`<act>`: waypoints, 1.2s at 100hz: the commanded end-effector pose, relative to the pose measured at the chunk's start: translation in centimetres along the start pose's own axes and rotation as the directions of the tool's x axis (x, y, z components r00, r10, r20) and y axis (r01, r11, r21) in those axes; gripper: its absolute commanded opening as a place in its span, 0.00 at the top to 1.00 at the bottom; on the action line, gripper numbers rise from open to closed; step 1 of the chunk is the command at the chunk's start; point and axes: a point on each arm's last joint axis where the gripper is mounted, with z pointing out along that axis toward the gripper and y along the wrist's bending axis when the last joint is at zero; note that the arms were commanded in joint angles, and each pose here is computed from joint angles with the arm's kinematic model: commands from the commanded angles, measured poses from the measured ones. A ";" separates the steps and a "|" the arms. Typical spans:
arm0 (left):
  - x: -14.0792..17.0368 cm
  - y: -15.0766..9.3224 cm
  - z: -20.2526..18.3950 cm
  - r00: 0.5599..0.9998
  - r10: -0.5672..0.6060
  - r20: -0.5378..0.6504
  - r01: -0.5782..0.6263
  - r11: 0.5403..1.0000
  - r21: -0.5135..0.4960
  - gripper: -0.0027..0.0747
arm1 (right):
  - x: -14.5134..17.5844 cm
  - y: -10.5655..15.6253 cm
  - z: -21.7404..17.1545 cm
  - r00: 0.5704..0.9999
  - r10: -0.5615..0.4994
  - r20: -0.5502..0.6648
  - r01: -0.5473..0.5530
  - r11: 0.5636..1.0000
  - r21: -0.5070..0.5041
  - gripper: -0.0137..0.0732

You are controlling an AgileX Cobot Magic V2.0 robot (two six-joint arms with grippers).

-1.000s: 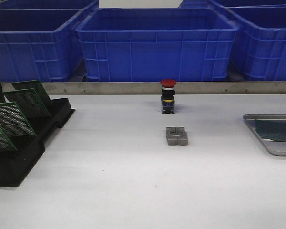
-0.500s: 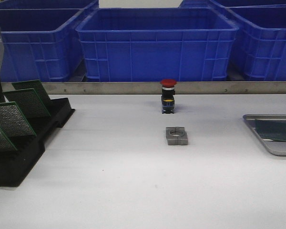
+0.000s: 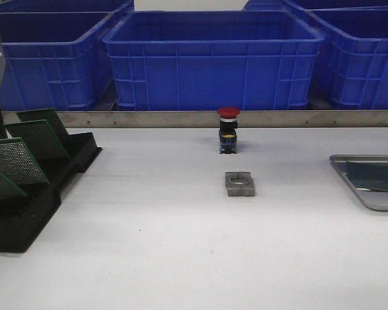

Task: Place circuit board on tray
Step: 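Grasp a second green board in the rack with the left gripper and lift, then grasp the held board's edge with the right gripper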

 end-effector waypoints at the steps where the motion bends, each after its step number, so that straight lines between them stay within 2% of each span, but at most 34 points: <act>1: -0.8 1.0 -2.0 0.997 -0.047 0.061 0.052 0.995 -0.083 0.99 | -1.2 0.5 -1.5 0.996 -0.040 0.082 0.039 0.999 0.013 0.16; 25: -1.3 0.4 -6.2 0.992 -0.026 0.125 0.045 0.987 -0.152 0.99 | -1.6 1.8 -4.2 0.981 -0.112 0.157 0.108 0.994 0.030 0.16; 37: -1.7 -0.2 -8.1 0.981 -0.048 0.188 0.080 0.983 -0.165 0.99 | -1.5 3.0 -5.5 0.975 -0.139 0.176 0.141 0.990 0.003 0.16; 51: -3.3 -1.2 -9.3 0.952 -0.072 0.297 0.119 0.983 -0.141 0.99 | -1.2 5.8 -6.1 0.950 -0.257 0.176 0.274 0.959 -0.075 0.16; 61: -4.9 -2.2 -9.4 0.928 -0.073 0.364 0.110 0.990 -0.084 0.99 | -0.8 8.3 -6.0 0.912 -0.368 0.183 0.396 0.906 -0.152 0.16; 76: -7.0 -3.8 -9.6 0.902 -0.015 0.431 0.042 0.998 -0.053 0.99 | 0.5 12.0 -5.2 0.840 -0.506 0.197 0.542 0.795 -0.272 0.16; 90: -8.7 -4.9 -10.0 0.862 -0.019 0.507 0.040 0.999 -0.030 0.99 | 2.5 14.8 -4.1 0.735 -0.634 0.242 0.677 0.658 -0.330 0.16; 98: -9.4 -5.5 -10.2 0.844 -0.027 0.536 0.039 0.999 -0.011 0.99 | 3.8 16.0 -3.5 0.650 -0.707 0.279 0.756 0.563 -0.334 0.16; 106: -10.0 -6.1 -10.0 0.837 -0.035 0.547 0.028 0.999 0.020 0.99 | 4.8 16.9 -3.1 0.593 -0.745 0.306 0.799 0.501 -0.332 0.16; 111: -10.3 -6.4 -9.7 0.835 -0.040 0.548 0.021 0.999 0.041 0.99 | 5.3 17.3 -2.8 0.581 -0.750 0.314 0.807 0.482 -0.341 0.16; 120: -10.9 -7.0 -9.1 0.839 -0.042 0.543 0.001 0.997 0.075 0.99 | 5.8 18.1 -2.2 0.596 -0.740 0.314 0.792 0.475 -0.384 0.16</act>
